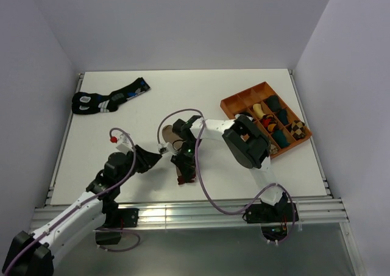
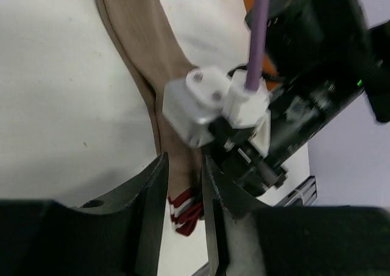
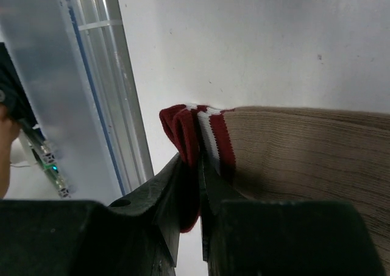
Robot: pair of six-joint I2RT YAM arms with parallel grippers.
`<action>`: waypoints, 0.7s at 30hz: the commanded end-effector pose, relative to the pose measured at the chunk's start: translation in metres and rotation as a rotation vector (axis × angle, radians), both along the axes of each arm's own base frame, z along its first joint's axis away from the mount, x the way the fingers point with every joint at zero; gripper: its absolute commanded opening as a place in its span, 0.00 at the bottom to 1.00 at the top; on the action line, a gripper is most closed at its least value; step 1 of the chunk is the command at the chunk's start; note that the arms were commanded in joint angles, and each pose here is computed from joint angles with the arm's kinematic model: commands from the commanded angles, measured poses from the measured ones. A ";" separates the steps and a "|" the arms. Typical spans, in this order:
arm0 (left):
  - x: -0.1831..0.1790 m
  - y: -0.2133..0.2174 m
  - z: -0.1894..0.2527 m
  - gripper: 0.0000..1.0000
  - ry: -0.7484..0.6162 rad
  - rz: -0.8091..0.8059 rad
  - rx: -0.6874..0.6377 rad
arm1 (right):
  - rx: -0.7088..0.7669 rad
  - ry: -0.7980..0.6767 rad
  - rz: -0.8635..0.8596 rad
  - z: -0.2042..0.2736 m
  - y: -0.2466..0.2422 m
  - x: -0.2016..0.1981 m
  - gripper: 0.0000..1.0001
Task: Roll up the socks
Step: Move the sock to the center of the board, then roll the sock at the center of the board.
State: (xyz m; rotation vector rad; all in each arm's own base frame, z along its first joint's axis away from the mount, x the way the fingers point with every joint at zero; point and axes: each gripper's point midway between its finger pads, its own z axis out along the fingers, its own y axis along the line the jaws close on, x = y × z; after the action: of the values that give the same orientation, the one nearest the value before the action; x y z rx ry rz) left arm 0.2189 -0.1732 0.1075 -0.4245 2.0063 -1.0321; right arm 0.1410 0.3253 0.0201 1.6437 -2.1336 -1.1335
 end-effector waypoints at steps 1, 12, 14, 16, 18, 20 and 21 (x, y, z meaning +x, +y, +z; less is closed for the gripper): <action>0.003 -0.018 0.024 0.34 -0.158 -0.030 -0.095 | 0.048 0.062 -0.012 0.013 0.005 0.003 0.20; -0.017 -0.049 0.009 0.38 -0.255 -0.203 -0.025 | 0.041 0.182 -0.066 0.011 0.007 0.010 0.20; -0.019 -0.054 0.002 0.37 -0.252 -0.234 0.013 | 0.040 0.202 -0.064 0.013 0.006 0.009 0.20; -0.021 -0.058 -0.002 0.37 -0.252 -0.258 0.026 | 0.045 0.217 -0.063 0.014 0.007 0.009 0.20; -0.023 -0.062 -0.003 0.37 -0.257 -0.278 0.032 | 0.042 0.237 -0.065 0.014 0.005 0.008 0.20; -0.025 -0.068 -0.007 0.37 -0.255 -0.308 0.048 | 0.048 0.249 -0.069 0.016 0.004 0.008 0.20; -0.025 -0.069 -0.009 0.37 -0.252 -0.313 0.055 | 0.051 0.251 -0.069 0.017 0.005 0.008 0.20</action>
State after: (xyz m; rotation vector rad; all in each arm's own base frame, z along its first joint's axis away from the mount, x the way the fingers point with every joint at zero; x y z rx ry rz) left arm 0.1934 -0.2322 0.0831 -0.0383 1.9795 -1.1261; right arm 0.1469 0.3263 0.0236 1.3931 -2.0598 -1.2812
